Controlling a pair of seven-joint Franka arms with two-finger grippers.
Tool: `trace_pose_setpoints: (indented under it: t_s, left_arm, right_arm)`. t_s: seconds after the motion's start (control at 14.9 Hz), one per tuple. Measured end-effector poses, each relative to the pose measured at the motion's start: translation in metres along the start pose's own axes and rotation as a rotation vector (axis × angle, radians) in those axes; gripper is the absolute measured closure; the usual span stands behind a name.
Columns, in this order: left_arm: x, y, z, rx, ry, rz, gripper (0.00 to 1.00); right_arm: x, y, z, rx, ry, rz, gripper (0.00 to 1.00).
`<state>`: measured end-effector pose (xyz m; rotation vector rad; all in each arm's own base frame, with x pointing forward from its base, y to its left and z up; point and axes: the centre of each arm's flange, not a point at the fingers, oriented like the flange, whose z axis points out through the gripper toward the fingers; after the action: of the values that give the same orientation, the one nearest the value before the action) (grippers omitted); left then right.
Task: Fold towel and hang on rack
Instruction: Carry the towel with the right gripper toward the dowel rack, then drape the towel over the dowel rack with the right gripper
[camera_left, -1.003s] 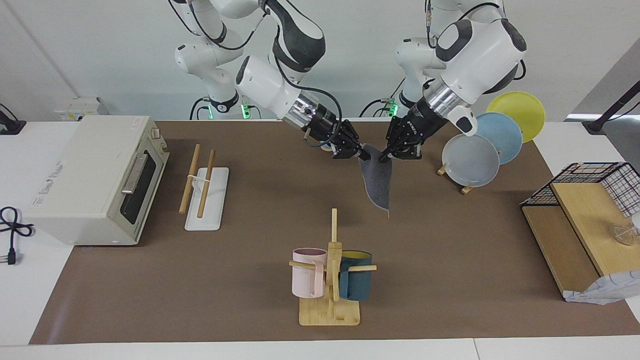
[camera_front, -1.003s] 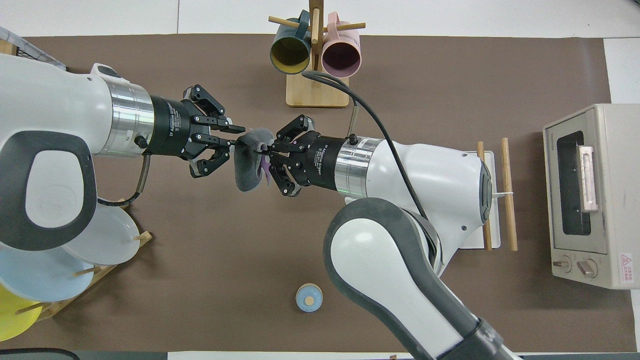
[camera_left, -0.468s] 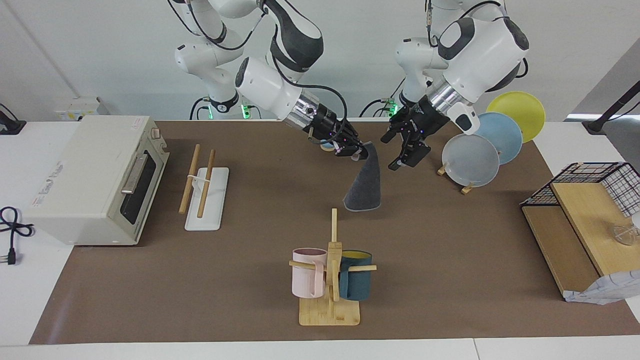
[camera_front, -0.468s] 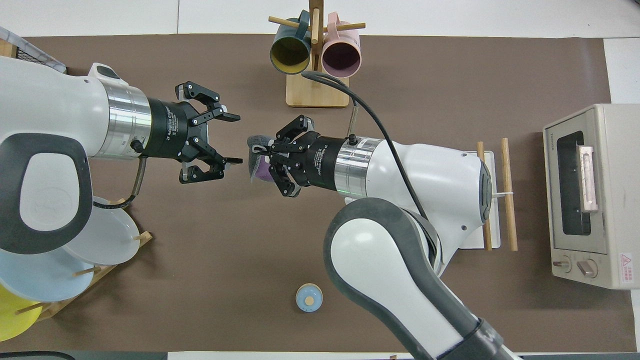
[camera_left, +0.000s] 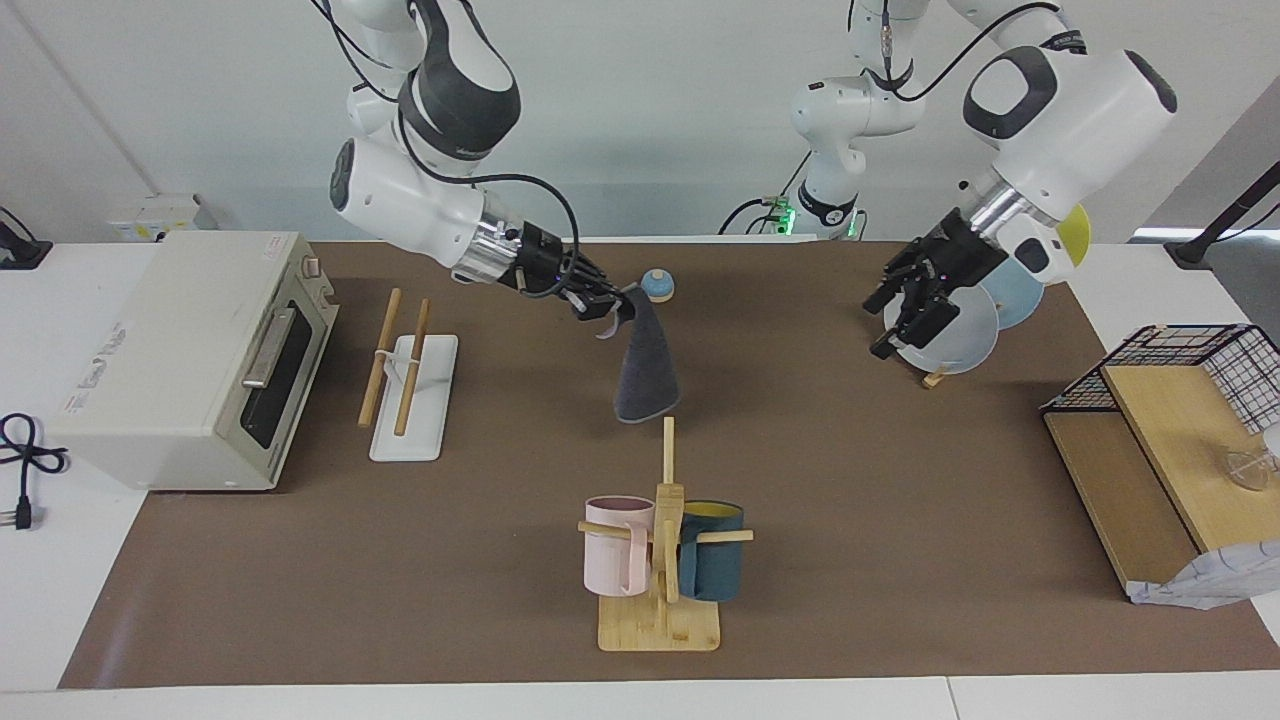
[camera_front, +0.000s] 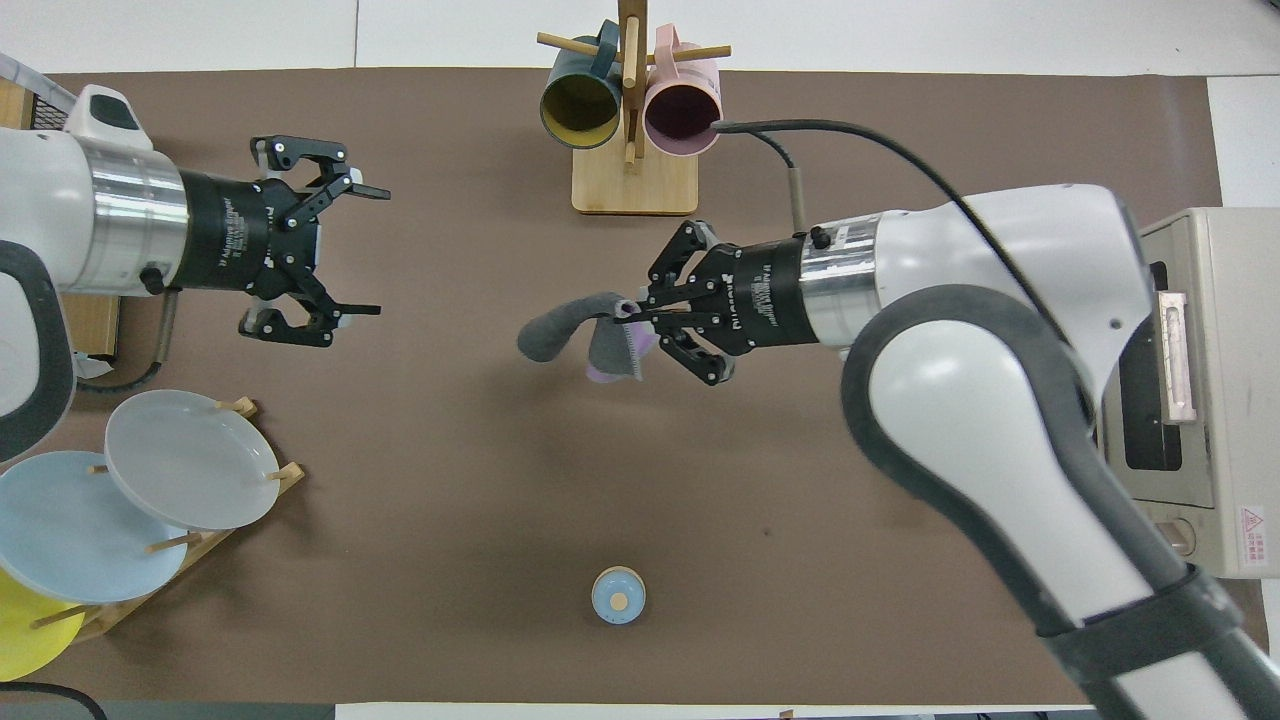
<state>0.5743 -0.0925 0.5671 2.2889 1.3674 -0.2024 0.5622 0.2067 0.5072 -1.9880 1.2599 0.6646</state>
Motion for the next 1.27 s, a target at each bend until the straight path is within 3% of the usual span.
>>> trace_pose_setpoints:
  t_s: [0.27,0.47,0.6,0.87,1.27]
  left_arm:
    - [0.038,-0.020,-0.014,0.110,0.112,0.372,0.00]
    - [0.038,-0.020,-0.016,0.240,0.201,0.664,0.00]
    - [0.034,-0.019,-0.023,0.320,0.223,0.819,0.00]
    - [0.027,-0.019,-0.048,0.431,0.192,1.009,0.00]
    - [-0.013,-0.025,-0.054,0.510,0.117,1.068,0.00]
  right_arm:
    - [0.033,0.023,-0.025,-0.192,0.064,-0.407,0.98]
    - [0.049,0.034,-0.037,-0.308,0.106,-0.631,0.98]
    - [0.054,0.035,-0.046,-0.378,0.154,-0.756,0.98]
    - [0.056,0.036,-0.064,-0.551,0.242,-1.005,0.98]
    - [0.075,0.042,-0.090,-0.665,0.257,-1.208,0.98]
